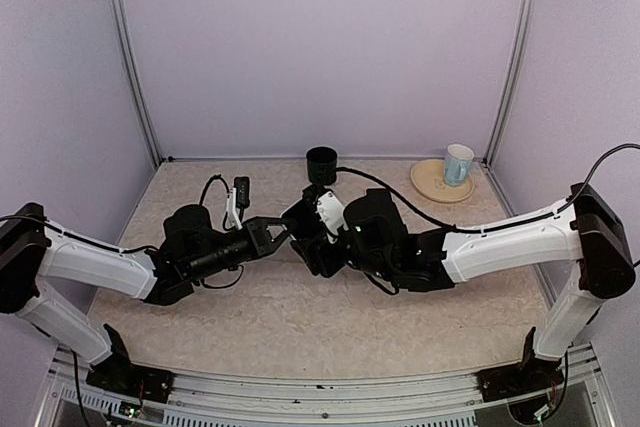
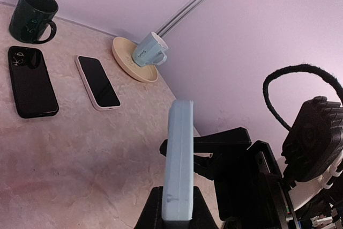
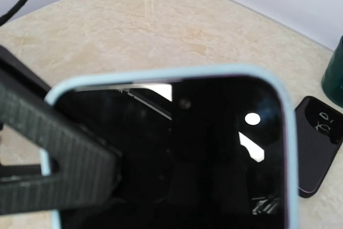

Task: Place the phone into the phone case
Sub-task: Pass from the right arm to the left, then pass from the left arm to the right, then pass from the right arm to the left, then press the bottom right corner of the phone case, then place the phone with the phone case at the center of the board.

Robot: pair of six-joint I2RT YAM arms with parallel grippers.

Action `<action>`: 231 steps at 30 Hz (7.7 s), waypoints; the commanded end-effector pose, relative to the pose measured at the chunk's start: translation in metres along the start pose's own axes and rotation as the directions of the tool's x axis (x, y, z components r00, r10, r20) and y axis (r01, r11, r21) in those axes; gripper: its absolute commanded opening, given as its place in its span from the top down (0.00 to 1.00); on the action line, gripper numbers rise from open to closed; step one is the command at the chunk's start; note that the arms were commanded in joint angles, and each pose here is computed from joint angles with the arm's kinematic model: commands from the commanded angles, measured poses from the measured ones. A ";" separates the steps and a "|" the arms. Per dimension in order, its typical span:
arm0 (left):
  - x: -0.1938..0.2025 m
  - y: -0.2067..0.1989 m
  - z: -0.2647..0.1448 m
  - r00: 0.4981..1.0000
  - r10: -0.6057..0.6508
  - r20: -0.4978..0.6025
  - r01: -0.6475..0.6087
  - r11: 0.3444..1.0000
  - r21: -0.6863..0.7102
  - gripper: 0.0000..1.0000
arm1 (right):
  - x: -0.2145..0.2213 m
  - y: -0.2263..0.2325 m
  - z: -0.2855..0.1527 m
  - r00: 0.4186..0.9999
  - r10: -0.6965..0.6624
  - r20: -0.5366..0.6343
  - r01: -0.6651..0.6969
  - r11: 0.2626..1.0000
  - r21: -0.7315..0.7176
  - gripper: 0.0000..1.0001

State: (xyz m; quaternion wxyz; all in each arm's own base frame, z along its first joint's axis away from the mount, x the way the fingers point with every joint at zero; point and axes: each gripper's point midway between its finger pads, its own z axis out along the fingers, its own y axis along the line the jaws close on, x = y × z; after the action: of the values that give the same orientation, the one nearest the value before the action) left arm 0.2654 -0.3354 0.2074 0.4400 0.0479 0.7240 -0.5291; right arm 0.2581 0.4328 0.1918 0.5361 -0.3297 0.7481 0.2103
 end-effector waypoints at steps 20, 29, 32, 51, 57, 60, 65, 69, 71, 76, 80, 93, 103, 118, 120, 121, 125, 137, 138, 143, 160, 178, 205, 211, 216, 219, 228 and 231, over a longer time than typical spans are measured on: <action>-0.039 -0.024 -0.019 0.997 0.076 0.000 -0.076 0.994 0.082 1.00 | -0.033 0.012 -0.073 0.995 0.069 0.072 -0.041 0.942 -0.333 0.00; -0.047 -0.057 -0.036 0.991 0.115 -0.065 -0.096 0.965 0.246 1.00 | -0.005 0.003 -0.118 0.991 0.133 0.019 -0.097 0.808 -0.581 0.03; -0.047 -0.066 -0.039 0.988 0.132 -0.084 -0.103 0.953 0.285 1.00 | 0.005 0.006 -0.123 0.994 0.106 -0.003 -0.085 0.780 -0.620 0.04; -0.029 -0.081 -0.043 0.957 0.209 -0.203 -0.119 0.915 0.384 1.00 | 0.020 0.043 -0.095 0.958 0.108 -0.267 -0.282 0.536 -0.796 0.31; -0.030 -0.081 -0.044 0.957 0.216 -0.196 -0.128 0.915 0.382 1.00 | 0.024 0.049 -0.093 0.948 0.099 -0.301 -0.310 0.491 -0.814 0.60; -0.030 -0.081 -0.044 0.956 0.216 -0.196 -0.128 0.915 0.383 1.00 | 0.029 0.049 -0.088 0.941 0.094 -0.324 -0.326 0.497 -0.804 0.77; -0.028 -0.079 -0.043 0.956 0.213 -0.201 -0.125 0.917 0.379 1.00 | 0.031 0.049 -0.083 0.939 0.086 -0.332 -0.330 0.496 -0.804 1.00; -0.030 -0.079 -0.043 0.958 0.210 -0.193 -0.125 0.919 0.375 1.00 | 0.028 0.047 -0.081 0.949 0.082 -0.306 -0.302 0.521 -0.798 1.00; -0.031 -0.078 -0.043 0.960 0.208 -0.189 -0.128 0.922 0.367 0.88 | 0.023 0.045 -0.082 0.956 0.085 -0.283 -0.283 0.532 -0.798 1.00; -0.036 -0.077 -0.046 0.964 0.207 -0.164 -0.140 0.928 0.346 0.51 | 0.008 0.036 -0.082 0.965 0.121 -0.231 -0.258 0.565 -0.783 1.00; -0.037 -0.075 -0.049 0.967 0.203 -0.154 -0.143 0.933 0.331 0.33 | -0.005 0.023 -0.084 0.963 0.183 -0.197 -0.268 0.579 -0.770 1.00; -0.013 -0.051 -0.039 0.968 0.176 -0.179 -0.126 0.957 0.259 0.24 | -0.033 0.011 -0.091 0.949 0.283 -0.137 -0.280 0.563 -0.777 1.00; 0.006 -0.054 -0.015 0.959 0.178 -0.220 -0.112 0.952 0.283 0.28 | -0.030 0.017 -0.096 0.938 0.307 -0.162 -0.304 0.502 -0.810 1.00; 0.013 -0.064 0.003 0.954 0.177 -0.244 -0.092 0.942 0.324 0.66 | -0.017 0.018 -0.087 0.933 0.299 -0.202 -0.335 0.511 -0.792 1.00; 0.014 -0.065 0.004 0.953 0.176 -0.245 -0.090 0.941 0.326 0.76 | -0.016 0.018 -0.086 0.933 0.298 -0.202 -0.334 0.512 -0.791 1.00; 0.014 -0.065 0.004 0.953 0.176 -0.247 -0.089 0.941 0.326 0.79 | -0.016 0.018 -0.086 0.933 0.297 -0.202 -0.335 0.512 -0.791 1.00; 0.015 -0.066 0.005 0.953 0.176 -0.248 -0.089 0.940 0.328 0.96 | -0.017 0.018 -0.086 0.936 0.292 -0.198 -0.328 0.515 -0.792 1.00; -0.002 -0.056 -0.002 0.968 0.149 -0.204 -0.084 0.951 0.297 1.00 | -0.011 0.031 -0.105 0.939 0.238 -0.247 -0.327 0.401 -0.856 0.63; -0.003 -0.056 -0.002 0.968 0.149 -0.202 -0.084 0.951 0.297 1.00 | -0.009 0.032 -0.105 0.939 0.233 -0.254 -0.330 0.399 -0.855 0.61; -0.005 -0.057 -0.004 0.969 0.151 -0.194 -0.088 0.950 0.299 1.00 | -0.002 0.031 -0.099 0.936 0.225 -0.270 -0.342 0.417 -0.842 0.60; -0.020 -0.062 -0.011 0.978 0.144 -0.153 -0.092 0.947 0.309 1.00 | 0.013 0.028 -0.085 0.947 0.191 -0.258 -0.319 0.466 -0.825 0.81; -0.022 -0.050 -0.016 0.982 0.100 -0.158 -0.046 0.949 0.312 1.00 | 0.006 0.018 -0.111 0.997 0.083 0.002 -0.047 0.584 -0.810 0.95; -0.078 0.061 -0.009 0.949 -0.015 -0.316 -0.018 0.995 -0.102 1.00 | 0.017 -0.031 -0.111 0.999 0.029 -0.019 -0.035 0.845 -0.534 0.19; -0.073 0.104 -0.003 0.913 -0.072 -0.401 0.000 0.985 -0.175 1.00 | 0.014 -0.035 -0.119 1.000 0.023 -0.007 -0.023 0.861 -0.509 0.19; -0.078 0.130 0.006 0.898 -0.109 -0.427 0.004 0.970 -0.241 1.00 | 0.017 -0.034 -0.123 1.000 0.028 -0.013 -0.030 0.856 -0.516 0.19; -0.080 0.148 0.009 0.889 -0.149 -0.434 0.023 0.959 -0.281 1.00 | 0.018 -0.033 -0.126 0.999 0.033 -0.010 -0.033 0.854 -0.519 0.19; -0.085 0.195 0.012 0.865 -0.210 -0.456 0.017 0.920 -0.391 1.00 | 0.022 -0.032 -0.128 0.999 0.041 -0.015 -0.043 0.849 -0.526 0.18; -0.090 0.202 0.012 0.840 -0.267 -0.472 0.103 0.933 -0.345 1.00 | 0.022 -0.031 -0.127 0.999 0.044 -0.016 -0.045 0.847 -0.530 0.18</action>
State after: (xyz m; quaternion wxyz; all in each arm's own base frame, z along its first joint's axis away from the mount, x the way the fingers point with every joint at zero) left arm 0.4223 -0.2271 0.1118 0.1915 0.0333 0.9047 -0.3791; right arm 0.1925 0.3229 0.2118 0.4135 -0.4505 0.6729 0.4163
